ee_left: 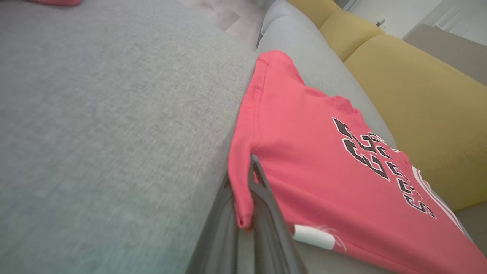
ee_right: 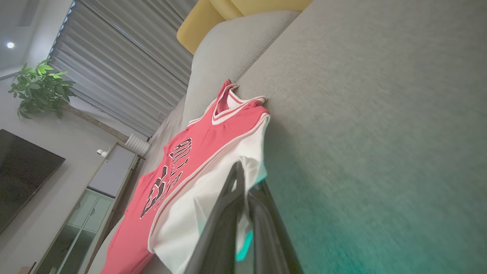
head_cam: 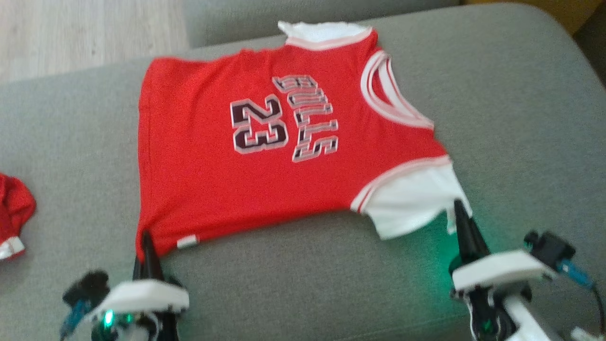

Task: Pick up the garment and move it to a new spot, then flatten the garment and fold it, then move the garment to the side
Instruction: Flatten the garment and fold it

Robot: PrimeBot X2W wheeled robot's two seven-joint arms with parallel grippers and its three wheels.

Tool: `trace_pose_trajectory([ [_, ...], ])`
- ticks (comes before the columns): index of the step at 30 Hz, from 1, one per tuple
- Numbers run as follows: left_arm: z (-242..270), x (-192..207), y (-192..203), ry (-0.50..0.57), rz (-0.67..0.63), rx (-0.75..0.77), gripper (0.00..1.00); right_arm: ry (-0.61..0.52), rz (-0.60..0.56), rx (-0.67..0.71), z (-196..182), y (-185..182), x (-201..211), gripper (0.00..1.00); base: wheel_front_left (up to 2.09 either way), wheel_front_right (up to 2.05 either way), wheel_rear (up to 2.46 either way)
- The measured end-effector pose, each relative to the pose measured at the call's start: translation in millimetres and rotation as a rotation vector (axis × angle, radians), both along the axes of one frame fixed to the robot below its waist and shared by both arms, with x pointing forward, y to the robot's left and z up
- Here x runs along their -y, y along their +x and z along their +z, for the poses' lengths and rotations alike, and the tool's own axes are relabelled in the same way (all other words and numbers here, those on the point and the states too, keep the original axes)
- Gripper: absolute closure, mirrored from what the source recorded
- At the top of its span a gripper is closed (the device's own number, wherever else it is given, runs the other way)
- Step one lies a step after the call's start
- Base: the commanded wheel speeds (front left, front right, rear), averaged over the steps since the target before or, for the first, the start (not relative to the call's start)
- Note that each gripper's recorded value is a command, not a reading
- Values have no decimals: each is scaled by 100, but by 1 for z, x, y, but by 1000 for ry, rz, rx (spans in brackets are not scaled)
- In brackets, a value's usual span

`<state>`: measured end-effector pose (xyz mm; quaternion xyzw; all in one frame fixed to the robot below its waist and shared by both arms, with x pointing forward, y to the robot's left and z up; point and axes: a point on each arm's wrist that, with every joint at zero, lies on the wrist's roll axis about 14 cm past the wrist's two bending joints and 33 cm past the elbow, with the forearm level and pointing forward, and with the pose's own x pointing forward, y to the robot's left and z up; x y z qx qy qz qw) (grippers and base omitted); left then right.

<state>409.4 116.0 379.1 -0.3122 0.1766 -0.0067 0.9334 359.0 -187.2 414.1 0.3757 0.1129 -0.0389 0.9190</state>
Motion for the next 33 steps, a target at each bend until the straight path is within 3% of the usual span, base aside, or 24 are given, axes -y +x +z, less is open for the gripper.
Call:
trace_pose_trajectory([
  [9, -16, -6, -57, -14, 10, -63, 100, 59, -56, -91, -28, -69, -2, 100, 0, 0, 0],
  [15, -20, -3, -73, -26, 0, -80, 100, 96, -95, -81, -26, -79, 2, 100, 0, 0, 0],
  [21, 2, 0, -59, -56, 4, -5, 100, 113, -96, 13, 0, -60, 3, 100, 0, 0, 0],
  [26, 27, 8, -30, -106, 4, 73, 100, 157, -79, 102, 29, -14, -7, 100, 0, 0, 0],
  [33, 25, 20, -1, -89, -37, 68, 100, 191, -76, 70, 25, 38, -13, 100, 0, 0, 0],
])
